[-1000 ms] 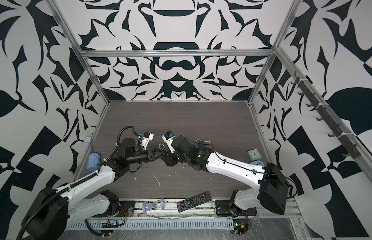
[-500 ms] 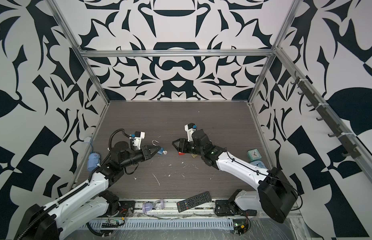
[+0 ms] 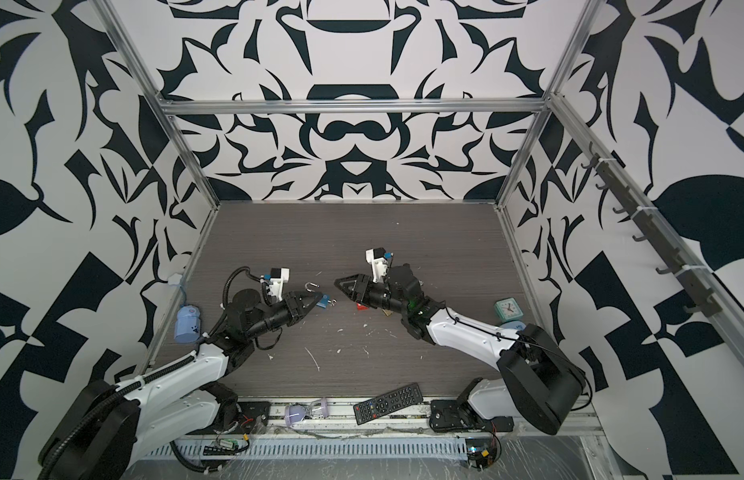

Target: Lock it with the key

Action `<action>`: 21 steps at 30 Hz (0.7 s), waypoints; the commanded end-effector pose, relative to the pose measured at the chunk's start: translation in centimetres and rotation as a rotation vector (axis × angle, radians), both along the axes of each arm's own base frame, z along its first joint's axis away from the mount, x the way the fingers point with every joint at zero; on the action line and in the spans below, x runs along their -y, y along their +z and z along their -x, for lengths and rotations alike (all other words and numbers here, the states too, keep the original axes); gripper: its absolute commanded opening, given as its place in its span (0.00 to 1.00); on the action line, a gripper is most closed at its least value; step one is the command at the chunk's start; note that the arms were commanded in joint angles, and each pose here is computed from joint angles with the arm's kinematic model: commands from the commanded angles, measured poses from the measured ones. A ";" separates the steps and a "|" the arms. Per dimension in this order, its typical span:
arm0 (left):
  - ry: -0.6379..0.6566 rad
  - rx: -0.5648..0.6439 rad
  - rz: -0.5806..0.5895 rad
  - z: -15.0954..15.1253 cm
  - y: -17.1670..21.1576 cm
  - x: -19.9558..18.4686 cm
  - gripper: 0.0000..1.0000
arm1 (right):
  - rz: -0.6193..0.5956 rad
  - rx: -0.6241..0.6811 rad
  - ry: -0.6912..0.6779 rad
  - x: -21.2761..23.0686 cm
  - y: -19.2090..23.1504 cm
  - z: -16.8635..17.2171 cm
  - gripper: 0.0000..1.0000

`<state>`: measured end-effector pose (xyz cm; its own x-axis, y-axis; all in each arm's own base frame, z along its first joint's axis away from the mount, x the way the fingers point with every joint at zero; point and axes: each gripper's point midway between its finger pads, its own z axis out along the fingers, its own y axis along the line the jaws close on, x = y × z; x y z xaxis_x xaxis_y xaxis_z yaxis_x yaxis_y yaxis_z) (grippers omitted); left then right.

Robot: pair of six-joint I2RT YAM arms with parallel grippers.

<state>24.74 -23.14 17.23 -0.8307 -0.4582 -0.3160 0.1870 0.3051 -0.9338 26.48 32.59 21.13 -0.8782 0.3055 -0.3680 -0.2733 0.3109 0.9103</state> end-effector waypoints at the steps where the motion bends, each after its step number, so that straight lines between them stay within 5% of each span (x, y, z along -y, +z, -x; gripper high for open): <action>1: -0.002 0.106 0.137 -0.5 4.3 0.3 0.00 | -0.066 0.061 0.016 -0.4 2.4 -0.2 0.47; 21: -0.027 0.134 0.228 -0.6 6.0 0.8 0.00 | -0.172 0.043 0.093 -3.0 3.0 0.5 0.42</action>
<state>25.43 -23.84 21.09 -0.8143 -0.5016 -0.2920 0.2540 0.1443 -0.9564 26.14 34.67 21.17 -0.8994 0.2816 -0.3343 -0.2788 0.2197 0.9349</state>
